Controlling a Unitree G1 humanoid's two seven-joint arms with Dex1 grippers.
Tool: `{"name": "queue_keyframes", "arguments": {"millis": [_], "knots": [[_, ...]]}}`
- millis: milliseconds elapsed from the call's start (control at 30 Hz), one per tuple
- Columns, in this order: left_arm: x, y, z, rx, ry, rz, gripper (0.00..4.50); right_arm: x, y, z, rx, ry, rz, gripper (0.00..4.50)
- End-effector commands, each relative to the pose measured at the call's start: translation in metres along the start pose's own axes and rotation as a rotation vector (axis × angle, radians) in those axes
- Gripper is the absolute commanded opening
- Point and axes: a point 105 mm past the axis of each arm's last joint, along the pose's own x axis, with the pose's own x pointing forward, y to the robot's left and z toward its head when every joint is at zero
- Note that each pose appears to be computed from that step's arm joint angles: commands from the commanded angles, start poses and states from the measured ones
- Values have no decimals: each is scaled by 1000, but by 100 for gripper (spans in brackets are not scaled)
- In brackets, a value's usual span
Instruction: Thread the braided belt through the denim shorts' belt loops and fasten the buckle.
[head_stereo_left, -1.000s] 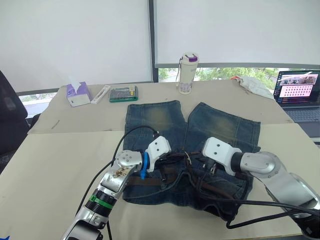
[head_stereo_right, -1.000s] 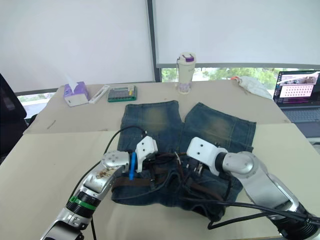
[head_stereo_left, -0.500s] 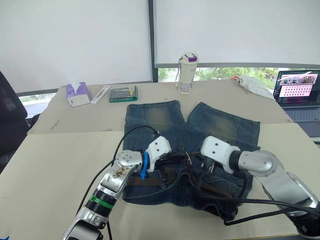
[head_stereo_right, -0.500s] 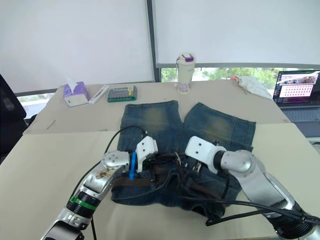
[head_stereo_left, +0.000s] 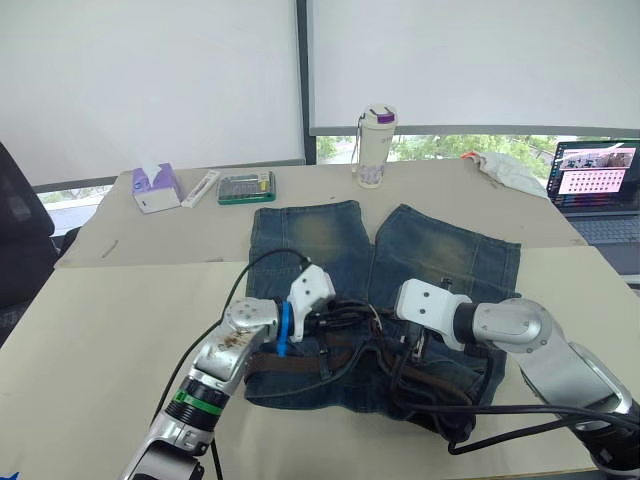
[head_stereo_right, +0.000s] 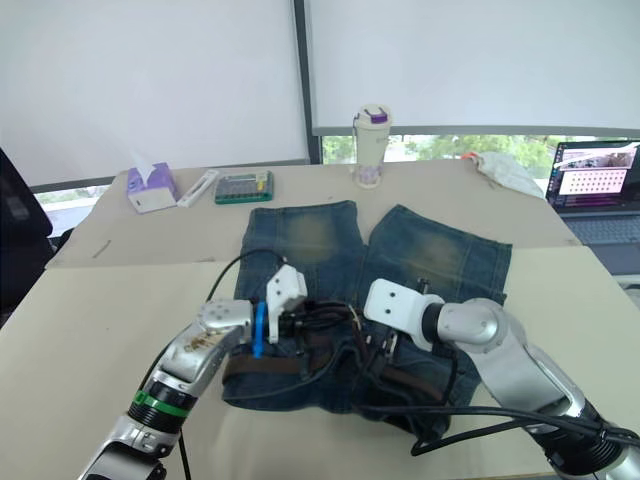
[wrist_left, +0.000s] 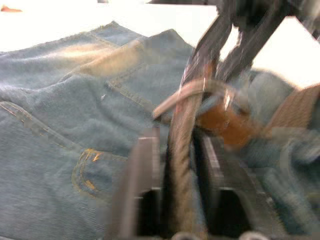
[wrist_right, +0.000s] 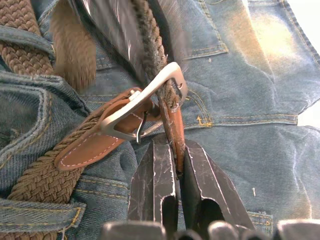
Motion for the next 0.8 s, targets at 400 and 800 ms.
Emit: {"name": "queue_keyframes", "arguments": {"millis": [400, 800], "knots": [[-71, -40, -87, -18, 462, -110, 362, -27, -1, -1, 21, 2, -94, 0], [-85, -37, -121, -52, 547, -15, 3, -143, -36, -85, -21, 489, -350, 0]]}}
